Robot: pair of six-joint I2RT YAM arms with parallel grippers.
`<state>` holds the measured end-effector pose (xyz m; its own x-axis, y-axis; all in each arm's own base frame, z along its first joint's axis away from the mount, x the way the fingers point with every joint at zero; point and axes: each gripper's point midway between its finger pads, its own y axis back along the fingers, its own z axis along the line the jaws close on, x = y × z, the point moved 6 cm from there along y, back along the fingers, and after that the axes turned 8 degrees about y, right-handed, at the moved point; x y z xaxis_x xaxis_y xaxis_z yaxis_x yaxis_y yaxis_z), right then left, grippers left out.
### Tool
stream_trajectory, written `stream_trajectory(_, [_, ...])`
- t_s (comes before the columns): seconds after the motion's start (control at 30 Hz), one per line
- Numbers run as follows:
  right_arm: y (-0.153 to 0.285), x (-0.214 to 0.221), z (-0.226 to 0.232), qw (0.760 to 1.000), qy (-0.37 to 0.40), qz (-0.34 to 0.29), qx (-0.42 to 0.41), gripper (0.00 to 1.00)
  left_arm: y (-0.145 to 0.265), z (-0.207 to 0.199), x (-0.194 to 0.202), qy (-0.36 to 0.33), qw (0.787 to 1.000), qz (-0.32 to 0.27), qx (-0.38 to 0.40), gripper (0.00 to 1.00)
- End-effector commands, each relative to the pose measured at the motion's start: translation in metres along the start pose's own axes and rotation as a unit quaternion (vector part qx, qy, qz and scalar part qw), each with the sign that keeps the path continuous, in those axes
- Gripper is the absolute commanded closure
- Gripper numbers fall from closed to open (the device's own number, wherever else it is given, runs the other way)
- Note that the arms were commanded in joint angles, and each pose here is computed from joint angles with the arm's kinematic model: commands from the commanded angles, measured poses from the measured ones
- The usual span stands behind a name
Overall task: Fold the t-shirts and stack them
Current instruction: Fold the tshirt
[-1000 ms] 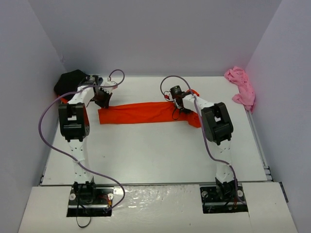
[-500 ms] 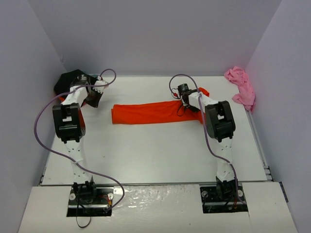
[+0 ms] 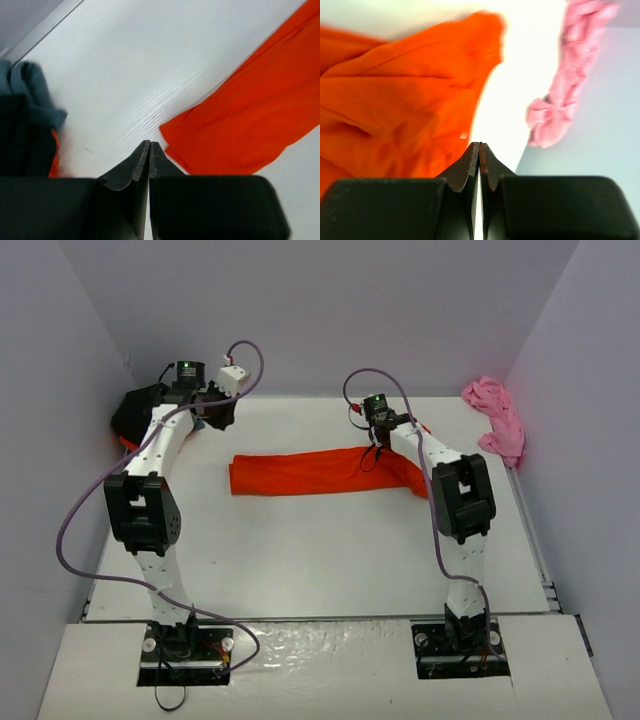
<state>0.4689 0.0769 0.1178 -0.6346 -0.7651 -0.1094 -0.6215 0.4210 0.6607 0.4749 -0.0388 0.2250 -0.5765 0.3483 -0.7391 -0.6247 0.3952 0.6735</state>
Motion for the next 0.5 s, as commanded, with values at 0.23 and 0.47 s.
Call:
stream_trajectory(0.23, [0.085, -0.003, -0.056, 0.99, -0.074, -0.091, 0.076, 1.0, -0.033, -0.064, 0.004, -0.003, 0.99, 0.023, 0.141, 1.0])
stream_trajectory(0.47, [0.083, 0.008, -0.041, 0.991, -0.077, -0.094, 0.05, 1.0, -0.046, -0.075, 0.03, -0.01, 0.982, 0.055, 0.183, 1.0])
